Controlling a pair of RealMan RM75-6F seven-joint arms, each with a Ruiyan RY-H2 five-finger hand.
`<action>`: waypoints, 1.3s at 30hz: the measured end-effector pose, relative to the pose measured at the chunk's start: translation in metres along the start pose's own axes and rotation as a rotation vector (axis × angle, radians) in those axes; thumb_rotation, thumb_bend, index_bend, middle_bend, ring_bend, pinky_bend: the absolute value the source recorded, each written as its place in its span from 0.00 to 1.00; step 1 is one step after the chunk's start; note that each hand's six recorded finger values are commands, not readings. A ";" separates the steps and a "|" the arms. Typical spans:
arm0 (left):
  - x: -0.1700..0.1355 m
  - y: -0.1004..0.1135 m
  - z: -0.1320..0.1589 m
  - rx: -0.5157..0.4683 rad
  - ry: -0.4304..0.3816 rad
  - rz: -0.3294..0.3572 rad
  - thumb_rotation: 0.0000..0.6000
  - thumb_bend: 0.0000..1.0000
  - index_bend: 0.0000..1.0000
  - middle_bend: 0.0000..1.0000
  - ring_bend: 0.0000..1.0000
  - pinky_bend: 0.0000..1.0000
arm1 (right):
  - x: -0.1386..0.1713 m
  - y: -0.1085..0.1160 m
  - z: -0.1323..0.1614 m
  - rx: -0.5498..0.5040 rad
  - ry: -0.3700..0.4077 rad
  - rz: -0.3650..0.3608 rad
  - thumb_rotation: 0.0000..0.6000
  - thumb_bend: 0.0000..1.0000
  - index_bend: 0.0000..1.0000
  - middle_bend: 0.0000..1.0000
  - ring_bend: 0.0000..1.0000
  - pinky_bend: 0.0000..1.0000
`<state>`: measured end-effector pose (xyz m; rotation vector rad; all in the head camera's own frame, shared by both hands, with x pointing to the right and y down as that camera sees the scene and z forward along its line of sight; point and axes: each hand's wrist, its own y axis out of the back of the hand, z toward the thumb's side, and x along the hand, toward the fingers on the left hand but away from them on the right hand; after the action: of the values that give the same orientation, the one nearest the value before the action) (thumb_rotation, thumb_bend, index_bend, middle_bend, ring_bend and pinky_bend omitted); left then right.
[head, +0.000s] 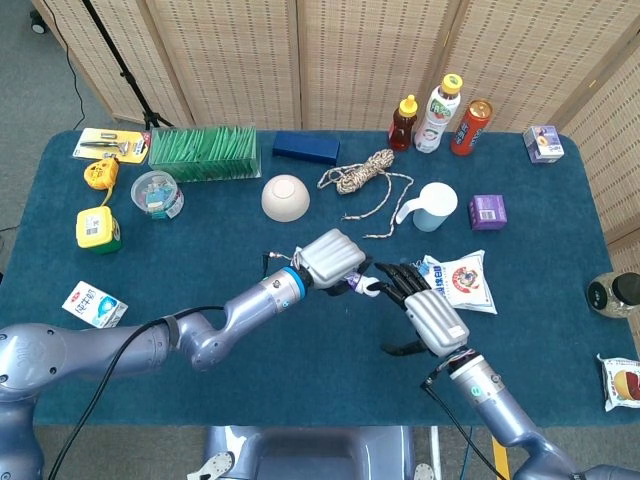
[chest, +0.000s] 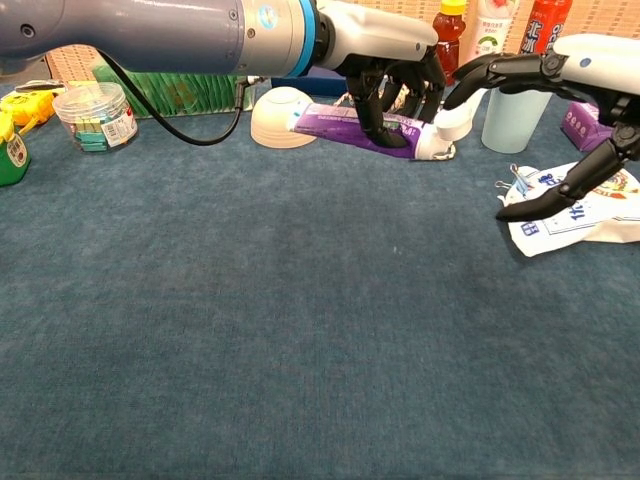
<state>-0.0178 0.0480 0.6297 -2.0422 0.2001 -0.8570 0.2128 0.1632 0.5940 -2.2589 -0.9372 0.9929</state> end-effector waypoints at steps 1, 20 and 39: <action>0.000 0.000 0.000 -0.002 0.000 0.001 1.00 0.48 0.57 0.54 0.55 0.56 | -0.001 -0.001 0.000 0.000 -0.001 0.002 1.00 0.00 0.22 0.04 0.00 0.00; -0.006 0.002 -0.005 0.007 0.005 0.011 1.00 0.48 0.57 0.54 0.55 0.56 | -0.002 -0.005 -0.012 0.003 -0.039 0.013 1.00 0.00 0.22 0.04 0.00 0.00; -0.012 0.006 -0.007 -0.018 0.006 0.042 1.00 0.48 0.57 0.54 0.55 0.56 | -0.009 -0.016 -0.016 -0.006 -0.051 0.031 1.00 0.00 0.22 0.04 0.00 0.00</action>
<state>-0.0297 0.0450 0.6217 -2.0450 0.2538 -0.8375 0.2148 0.1636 0.6184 -2.2696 -0.9303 1.0666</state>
